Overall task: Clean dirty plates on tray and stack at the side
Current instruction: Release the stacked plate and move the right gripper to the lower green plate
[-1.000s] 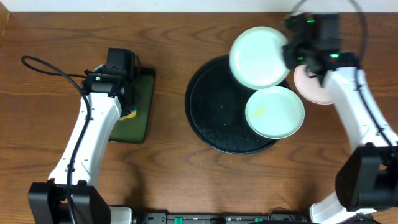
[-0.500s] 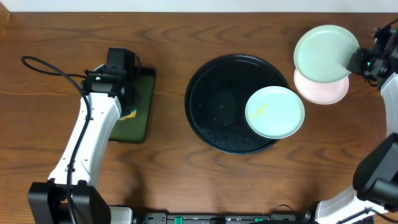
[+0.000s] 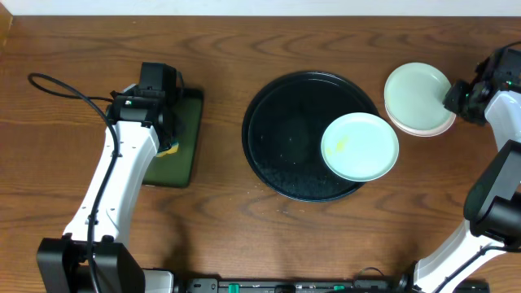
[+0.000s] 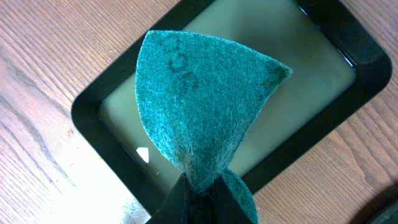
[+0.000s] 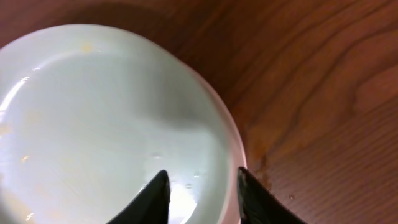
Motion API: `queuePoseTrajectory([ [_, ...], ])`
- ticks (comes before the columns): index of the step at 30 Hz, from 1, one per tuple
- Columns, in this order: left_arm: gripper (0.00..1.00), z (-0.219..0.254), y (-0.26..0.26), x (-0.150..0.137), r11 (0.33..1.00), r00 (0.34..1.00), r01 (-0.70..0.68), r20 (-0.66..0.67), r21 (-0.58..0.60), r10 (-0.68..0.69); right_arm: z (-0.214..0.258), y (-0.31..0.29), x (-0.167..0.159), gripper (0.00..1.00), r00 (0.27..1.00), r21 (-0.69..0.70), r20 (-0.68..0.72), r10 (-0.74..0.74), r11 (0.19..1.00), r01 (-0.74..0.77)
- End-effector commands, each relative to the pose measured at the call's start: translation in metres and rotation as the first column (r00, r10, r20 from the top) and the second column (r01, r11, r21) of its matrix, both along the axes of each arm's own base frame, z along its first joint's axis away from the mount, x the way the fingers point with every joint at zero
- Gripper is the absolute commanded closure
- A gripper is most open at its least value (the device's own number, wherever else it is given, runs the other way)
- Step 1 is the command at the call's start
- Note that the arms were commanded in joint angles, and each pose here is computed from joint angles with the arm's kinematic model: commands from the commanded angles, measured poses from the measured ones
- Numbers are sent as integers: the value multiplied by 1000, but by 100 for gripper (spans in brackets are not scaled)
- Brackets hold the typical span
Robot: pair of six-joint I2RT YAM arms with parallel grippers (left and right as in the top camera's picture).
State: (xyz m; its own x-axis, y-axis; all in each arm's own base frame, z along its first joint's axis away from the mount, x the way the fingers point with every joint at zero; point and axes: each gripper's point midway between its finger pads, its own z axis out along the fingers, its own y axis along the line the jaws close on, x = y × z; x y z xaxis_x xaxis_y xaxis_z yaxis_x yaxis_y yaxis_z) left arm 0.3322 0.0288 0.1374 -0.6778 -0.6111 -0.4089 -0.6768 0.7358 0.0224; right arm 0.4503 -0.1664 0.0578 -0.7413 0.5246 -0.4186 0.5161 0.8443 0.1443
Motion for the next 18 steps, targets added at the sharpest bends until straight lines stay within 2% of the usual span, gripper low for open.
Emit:
queuePoseTrajectory([
  [1,92,2,2,-1,1000,1000,4,4,8,-4,34,3,1,65,998,0,57,-2,1000,2],
  [7,92,2,2,0,1000,1000,4,5,8,-4,86,22,-17,62,995,-7,97,15,1000,-14],
  [10,92,2,2,0,1000,1000,4,5,8,-4,106,39,-32,57,996,19,93,1,1000,-3],
  [11,92,2,2,-1,1000,1000,4,5,8,-4,110,45,-36,52,996,24,87,3,1000,-5],
  [12,92,2,2,-1,1000,1000,4,4,8,-4,113,52,-41,33,997,26,74,5,1000,-7],
  [13,92,2,2,-1,1000,1000,4,3,8,-4,114,56,-45,7,998,27,64,-1,1000,-1],
  [14,92,2,2,-2,1000,1000,4,0,8,-4,115,61,-50,1,999,26,45,-2,1000,1],
  [18,92,2,2,-2,1000,1000,4,-3,9,-4,106,75,-67,1,999,-8,-37,-18,1000,18],
])
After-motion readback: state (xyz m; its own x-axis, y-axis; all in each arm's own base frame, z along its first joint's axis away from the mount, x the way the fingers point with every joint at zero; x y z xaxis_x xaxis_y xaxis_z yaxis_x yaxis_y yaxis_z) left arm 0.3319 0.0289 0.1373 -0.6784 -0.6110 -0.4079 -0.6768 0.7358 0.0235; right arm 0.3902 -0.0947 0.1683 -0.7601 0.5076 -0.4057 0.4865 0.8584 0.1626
